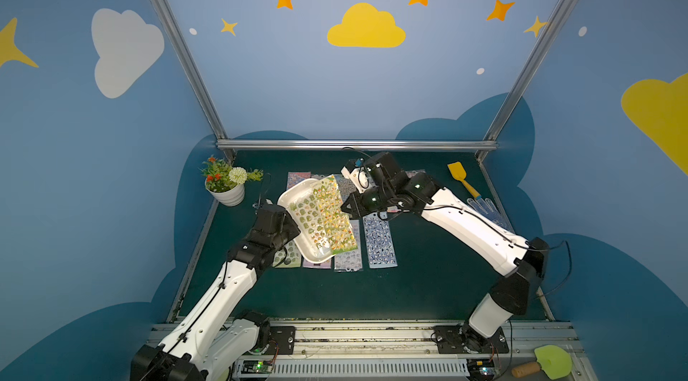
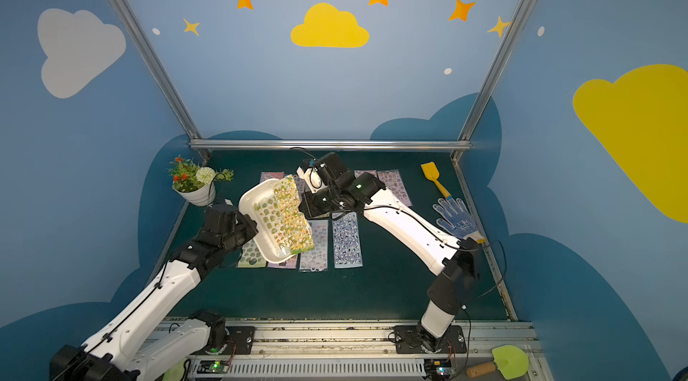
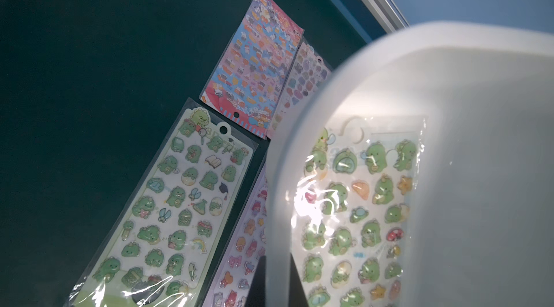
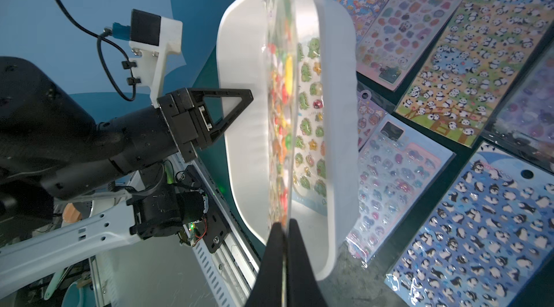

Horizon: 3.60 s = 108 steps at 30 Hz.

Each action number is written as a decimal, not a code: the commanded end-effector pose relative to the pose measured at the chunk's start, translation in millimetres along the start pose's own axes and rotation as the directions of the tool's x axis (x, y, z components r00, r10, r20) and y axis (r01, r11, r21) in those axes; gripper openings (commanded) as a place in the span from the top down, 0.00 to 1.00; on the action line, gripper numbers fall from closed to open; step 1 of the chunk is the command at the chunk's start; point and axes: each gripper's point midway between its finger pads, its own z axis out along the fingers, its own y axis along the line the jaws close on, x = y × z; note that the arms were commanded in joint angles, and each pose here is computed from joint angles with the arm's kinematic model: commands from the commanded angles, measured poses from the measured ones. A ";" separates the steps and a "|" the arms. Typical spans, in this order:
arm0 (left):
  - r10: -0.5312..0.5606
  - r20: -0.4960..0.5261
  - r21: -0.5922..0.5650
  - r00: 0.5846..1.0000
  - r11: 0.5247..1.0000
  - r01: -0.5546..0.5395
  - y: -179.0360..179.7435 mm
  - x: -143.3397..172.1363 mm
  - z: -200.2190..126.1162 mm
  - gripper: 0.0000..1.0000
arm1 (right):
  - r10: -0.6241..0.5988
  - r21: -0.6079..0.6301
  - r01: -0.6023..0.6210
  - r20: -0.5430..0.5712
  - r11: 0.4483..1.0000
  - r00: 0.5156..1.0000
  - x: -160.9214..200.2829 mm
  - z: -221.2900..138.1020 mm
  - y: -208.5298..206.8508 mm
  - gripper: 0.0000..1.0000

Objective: Take the stickers out of the storage box
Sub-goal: Pick up the sticker from the storage box, then place the sticker at the center of the board.

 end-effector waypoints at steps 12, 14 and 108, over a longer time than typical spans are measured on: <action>0.134 -0.057 -0.025 0.989 0.990 -0.136 -12.6 -11.3 -34.4 0.96 | 0.123 -0.136 -0.109 0.098 0.985 0.987 27.5 -101.1 -27.1 1.00; 0.152 -0.080 -0.018 0.985 0.988 -0.154 -16.8 -10.8 -35.3 0.96 | 0.155 -0.136 -0.140 0.105 0.981 0.982 33.2 -107.9 -37.7 1.00; 0.196 -0.102 0.173 0.975 0.969 -0.177 -14.1 6.9 -65.3 0.96 | 0.613 0.424 -0.487 -0.240 0.763 0.752 159.5 -28.7 -308.5 0.68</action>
